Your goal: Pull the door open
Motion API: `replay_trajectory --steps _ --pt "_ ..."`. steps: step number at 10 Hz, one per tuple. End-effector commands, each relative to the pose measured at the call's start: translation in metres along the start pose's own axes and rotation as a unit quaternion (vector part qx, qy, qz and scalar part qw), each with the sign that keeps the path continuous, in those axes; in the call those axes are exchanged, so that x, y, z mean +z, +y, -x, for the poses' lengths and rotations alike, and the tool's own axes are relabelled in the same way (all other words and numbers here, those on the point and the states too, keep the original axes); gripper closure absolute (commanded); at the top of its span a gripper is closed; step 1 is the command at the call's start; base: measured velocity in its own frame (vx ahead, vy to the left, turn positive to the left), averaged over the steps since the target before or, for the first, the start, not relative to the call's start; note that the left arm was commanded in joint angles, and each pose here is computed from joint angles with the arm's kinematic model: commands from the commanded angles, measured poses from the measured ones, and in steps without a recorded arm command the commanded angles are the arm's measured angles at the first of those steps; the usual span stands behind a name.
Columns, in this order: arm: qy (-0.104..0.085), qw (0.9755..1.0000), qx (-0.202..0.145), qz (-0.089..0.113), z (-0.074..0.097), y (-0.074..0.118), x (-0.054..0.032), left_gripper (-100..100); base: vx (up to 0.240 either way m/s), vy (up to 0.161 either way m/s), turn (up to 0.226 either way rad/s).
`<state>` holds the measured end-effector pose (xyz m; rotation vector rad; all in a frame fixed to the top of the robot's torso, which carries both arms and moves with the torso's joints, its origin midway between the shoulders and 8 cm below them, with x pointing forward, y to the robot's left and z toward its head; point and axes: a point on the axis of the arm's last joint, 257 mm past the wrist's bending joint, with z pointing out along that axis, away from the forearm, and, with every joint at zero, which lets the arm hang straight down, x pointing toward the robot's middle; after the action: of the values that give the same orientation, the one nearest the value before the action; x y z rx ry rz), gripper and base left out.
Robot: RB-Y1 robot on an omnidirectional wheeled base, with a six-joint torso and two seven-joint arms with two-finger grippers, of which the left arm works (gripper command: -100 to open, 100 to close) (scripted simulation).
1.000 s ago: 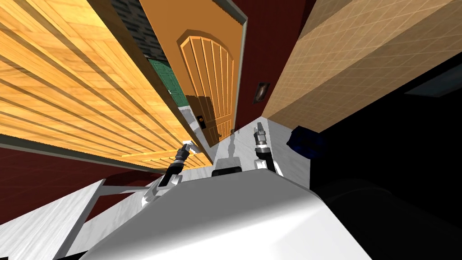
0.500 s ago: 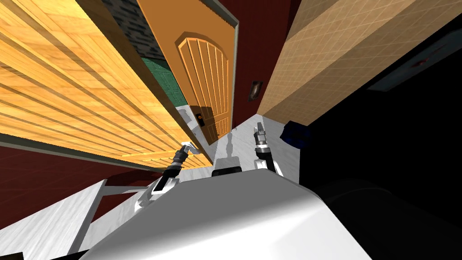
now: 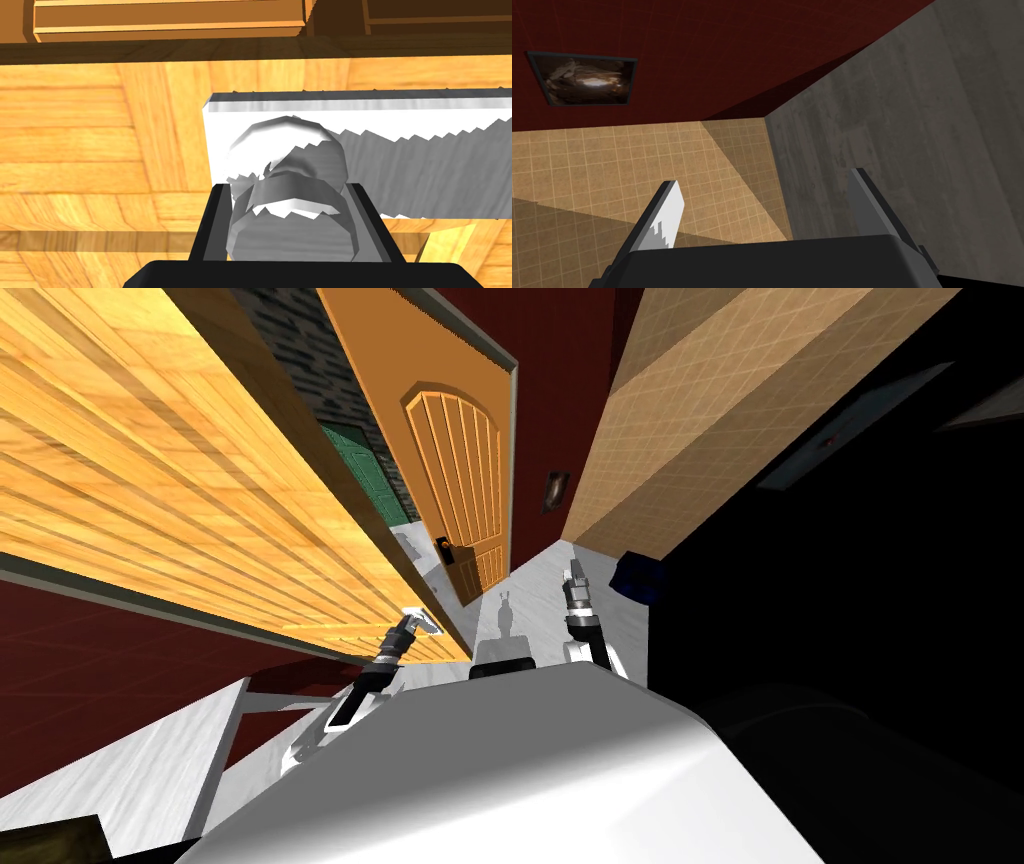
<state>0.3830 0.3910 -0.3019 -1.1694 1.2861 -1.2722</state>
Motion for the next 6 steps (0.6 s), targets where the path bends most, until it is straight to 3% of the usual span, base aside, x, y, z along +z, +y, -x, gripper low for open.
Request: replay_trajectory --steps 1,6 --pt "0.006 1.0000 0.000 -0.001 0.000 -0.001 -0.0040 100 -0.124 0.040 -0.103" --pt "0.026 0.9996 0.001 -0.004 0.001 -0.003 -0.0184 100 -0.196 0.091 -0.146"
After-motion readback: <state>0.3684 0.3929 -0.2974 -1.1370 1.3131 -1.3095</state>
